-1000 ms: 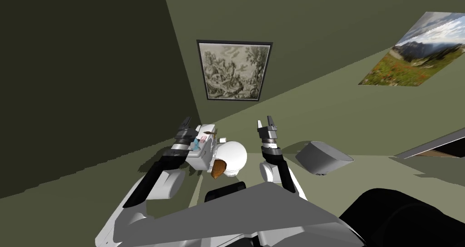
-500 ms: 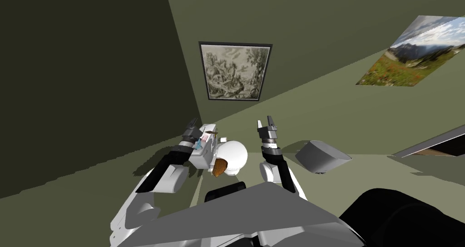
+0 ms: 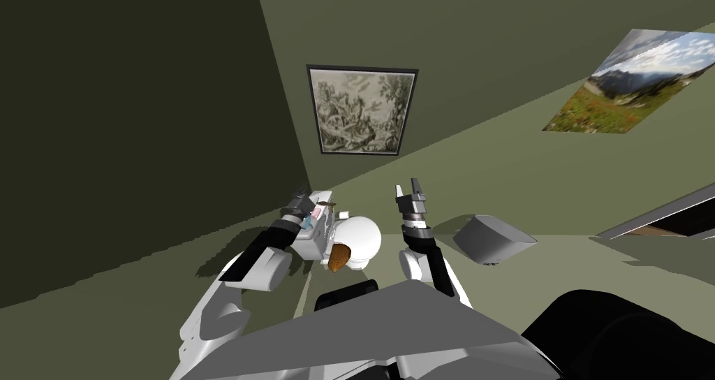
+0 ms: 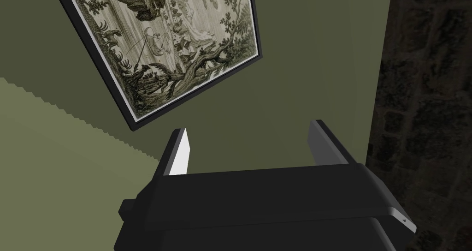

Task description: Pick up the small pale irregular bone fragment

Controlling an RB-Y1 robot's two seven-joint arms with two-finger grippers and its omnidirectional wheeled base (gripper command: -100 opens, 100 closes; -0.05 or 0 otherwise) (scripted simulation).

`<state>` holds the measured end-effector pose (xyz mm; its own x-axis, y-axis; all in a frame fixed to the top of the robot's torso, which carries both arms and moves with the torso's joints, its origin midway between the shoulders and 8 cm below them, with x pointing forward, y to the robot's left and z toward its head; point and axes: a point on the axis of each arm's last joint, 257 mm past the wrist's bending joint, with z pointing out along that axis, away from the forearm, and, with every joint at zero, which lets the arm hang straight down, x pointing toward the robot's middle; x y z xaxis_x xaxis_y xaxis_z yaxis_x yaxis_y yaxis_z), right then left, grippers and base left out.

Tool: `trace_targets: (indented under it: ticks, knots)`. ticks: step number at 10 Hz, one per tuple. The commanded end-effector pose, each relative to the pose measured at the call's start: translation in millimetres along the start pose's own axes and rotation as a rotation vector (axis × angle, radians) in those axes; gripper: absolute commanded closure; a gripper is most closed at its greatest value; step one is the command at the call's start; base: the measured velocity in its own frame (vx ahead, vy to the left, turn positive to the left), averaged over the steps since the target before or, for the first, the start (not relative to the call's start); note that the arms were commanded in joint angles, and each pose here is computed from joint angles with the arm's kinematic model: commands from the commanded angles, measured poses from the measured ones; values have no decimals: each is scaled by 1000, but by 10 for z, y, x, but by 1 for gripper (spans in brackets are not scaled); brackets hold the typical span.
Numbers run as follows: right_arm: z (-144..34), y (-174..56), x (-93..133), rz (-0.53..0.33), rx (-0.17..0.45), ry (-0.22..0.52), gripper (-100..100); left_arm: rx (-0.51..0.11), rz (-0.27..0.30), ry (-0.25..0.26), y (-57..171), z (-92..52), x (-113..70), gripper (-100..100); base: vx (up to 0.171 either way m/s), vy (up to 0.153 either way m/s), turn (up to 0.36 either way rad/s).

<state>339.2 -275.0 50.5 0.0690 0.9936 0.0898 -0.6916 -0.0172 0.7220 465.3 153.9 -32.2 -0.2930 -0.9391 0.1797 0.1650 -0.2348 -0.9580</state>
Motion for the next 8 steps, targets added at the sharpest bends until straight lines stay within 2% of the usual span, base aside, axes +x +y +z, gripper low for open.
trace_targets:
  ticks: [1,8]
  knots:
    - [0,0,0,0,0,0,0,-48,-11,5,130,59,29,-100,8,48,-51]
    - [0,0,0,0,0,0,0,-235,-8,-10,604,144,14,-100,23,40,-53]
